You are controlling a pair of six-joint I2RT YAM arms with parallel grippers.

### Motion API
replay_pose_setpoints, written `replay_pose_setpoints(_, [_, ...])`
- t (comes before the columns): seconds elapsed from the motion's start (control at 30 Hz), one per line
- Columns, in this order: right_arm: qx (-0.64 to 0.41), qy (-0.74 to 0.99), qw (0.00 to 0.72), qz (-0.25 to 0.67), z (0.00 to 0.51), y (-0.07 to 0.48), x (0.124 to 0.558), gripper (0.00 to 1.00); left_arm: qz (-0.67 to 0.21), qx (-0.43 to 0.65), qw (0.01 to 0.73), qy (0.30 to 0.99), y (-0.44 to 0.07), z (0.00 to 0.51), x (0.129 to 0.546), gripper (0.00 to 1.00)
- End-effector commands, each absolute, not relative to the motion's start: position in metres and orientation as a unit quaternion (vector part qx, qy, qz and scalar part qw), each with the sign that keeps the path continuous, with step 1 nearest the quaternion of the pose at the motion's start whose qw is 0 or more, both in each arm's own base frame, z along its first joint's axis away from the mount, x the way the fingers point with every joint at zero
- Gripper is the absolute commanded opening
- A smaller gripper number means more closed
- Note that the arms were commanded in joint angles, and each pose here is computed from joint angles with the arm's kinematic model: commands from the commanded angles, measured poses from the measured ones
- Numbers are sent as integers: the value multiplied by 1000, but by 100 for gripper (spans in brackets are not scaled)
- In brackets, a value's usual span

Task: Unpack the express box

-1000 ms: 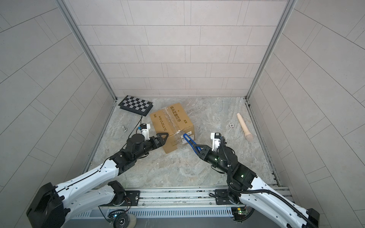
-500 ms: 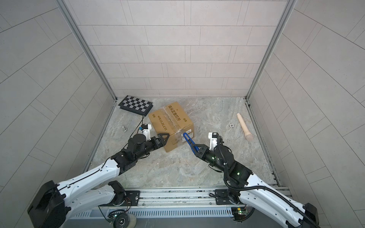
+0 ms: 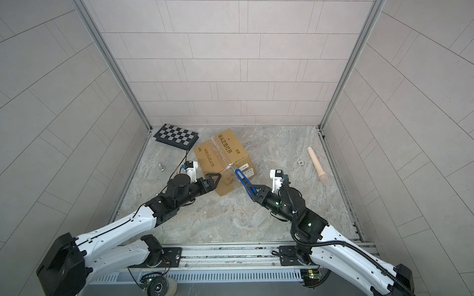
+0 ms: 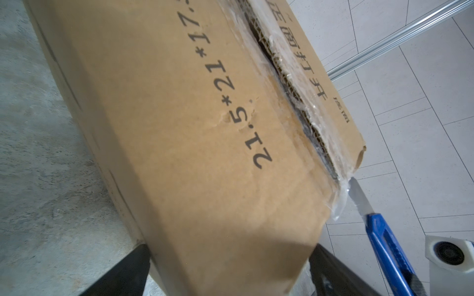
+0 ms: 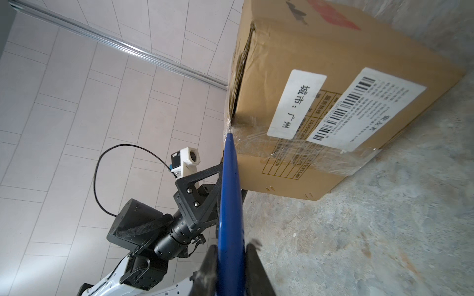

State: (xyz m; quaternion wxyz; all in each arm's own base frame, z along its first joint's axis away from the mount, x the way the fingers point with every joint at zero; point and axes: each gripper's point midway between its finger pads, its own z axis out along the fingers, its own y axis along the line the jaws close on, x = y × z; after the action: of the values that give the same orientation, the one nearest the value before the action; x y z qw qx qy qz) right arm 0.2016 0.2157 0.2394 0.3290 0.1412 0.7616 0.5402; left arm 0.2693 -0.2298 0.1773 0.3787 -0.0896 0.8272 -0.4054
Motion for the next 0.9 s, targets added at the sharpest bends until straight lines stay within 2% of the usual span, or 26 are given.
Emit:
replay_pose_setpoints(0.0, [94, 799, 308, 508, 226, 221, 187, 0, -460, -58, 401, 790, -246, 226, 267, 100])
replay_pose_setpoints(0.17, [90, 805, 324, 489, 218, 212, 188, 0, -447, -48, 405, 796, -240, 234, 262, 100])
replay_pose_setpoints(0.37, [104, 807, 337, 473, 205, 200, 194, 0, -352, -38, 430, 831, -195, 237, 268, 100])
replay_pose_setpoints(0.5, [102, 806, 344, 471, 206, 199, 198, 0, -318, -44, 443, 837, -160, 247, 308, 100])
replay_pose_setpoints(0.63, [102, 801, 347, 477, 211, 199, 202, 0, -274, -22, 456, 846, -151, 258, 359, 100])
replay_pose_setpoints(0.87, [94, 793, 347, 491, 221, 208, 209, 0, -227, 15, 440, 869, -145, 228, 431, 100])
